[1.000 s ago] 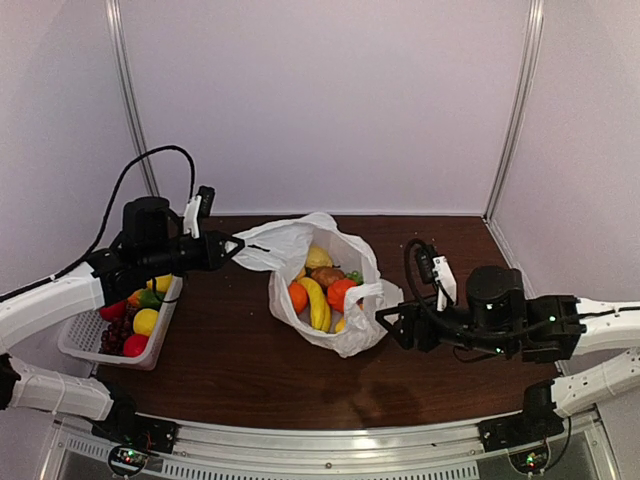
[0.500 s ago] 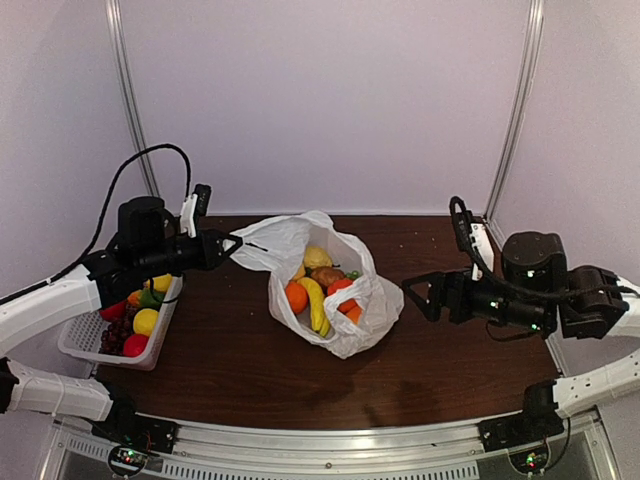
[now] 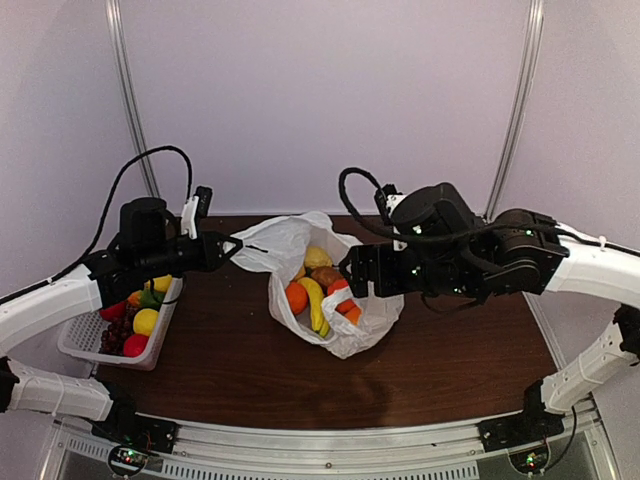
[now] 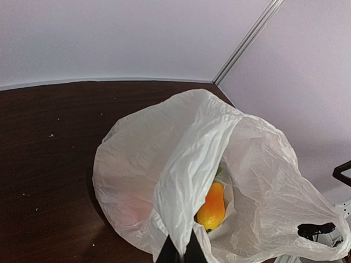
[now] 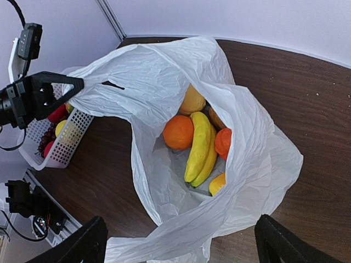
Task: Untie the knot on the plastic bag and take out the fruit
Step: Adjust the bag handles for the takeout bag.
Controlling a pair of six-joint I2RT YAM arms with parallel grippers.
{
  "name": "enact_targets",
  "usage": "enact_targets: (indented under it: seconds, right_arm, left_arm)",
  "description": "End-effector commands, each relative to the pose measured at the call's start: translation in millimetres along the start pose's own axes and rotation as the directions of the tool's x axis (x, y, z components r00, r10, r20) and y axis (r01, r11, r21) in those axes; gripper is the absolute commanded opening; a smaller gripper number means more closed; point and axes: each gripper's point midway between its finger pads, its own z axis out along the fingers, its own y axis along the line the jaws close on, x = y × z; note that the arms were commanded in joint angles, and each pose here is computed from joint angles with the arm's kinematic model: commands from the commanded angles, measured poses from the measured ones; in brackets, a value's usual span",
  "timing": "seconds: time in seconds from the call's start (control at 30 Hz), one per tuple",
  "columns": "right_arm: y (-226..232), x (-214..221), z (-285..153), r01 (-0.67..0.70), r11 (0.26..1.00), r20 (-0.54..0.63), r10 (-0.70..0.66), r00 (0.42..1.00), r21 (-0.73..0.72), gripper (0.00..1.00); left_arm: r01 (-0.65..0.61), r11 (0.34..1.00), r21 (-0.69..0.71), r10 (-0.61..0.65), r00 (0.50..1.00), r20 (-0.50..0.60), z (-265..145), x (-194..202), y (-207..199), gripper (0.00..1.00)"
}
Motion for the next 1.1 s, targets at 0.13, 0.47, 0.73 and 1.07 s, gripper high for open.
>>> enact_targets:
  seconds: [0.13, 0.47, 0.73, 1.07]
  right_arm:
    - [0.9, 41.6, 21.8, 0.064, 0.994, -0.118, -0.054, 0.992, 0.084, 0.89]
    - [-37.0, 114.1, 35.2, 0.049, 0.989, -0.261, -0.012, 0.965, 0.137, 0.5]
    - [-48.8, 142.4, 41.9, -0.001, 0.995, -0.268, 0.027, 0.963, 0.095, 0.22]
    - [-96.9, 161.1, 51.2, -0.005, 0.986, -0.279, 0.053, 0.959, 0.169, 0.0]
  left_arm:
    - [-0.001, 1.0, -0.014, 0.001, 1.0, 0.004, -1.9, -1.0, 3.3, 0.0]
    - [0.008, 0.999, -0.05, -0.008, 1.0, 0.0, -4.7, 2.1, 9.8, 0.0]
    - [0.015, 0.998, -0.065, -0.014, 1.0, 0.008, -4.0, 0.8, 12.7, 0.0]
    - [0.008, 0.991, -0.134, -0.005, 1.0, 0.02, -6.1, -6.0, 31.6, 0.0]
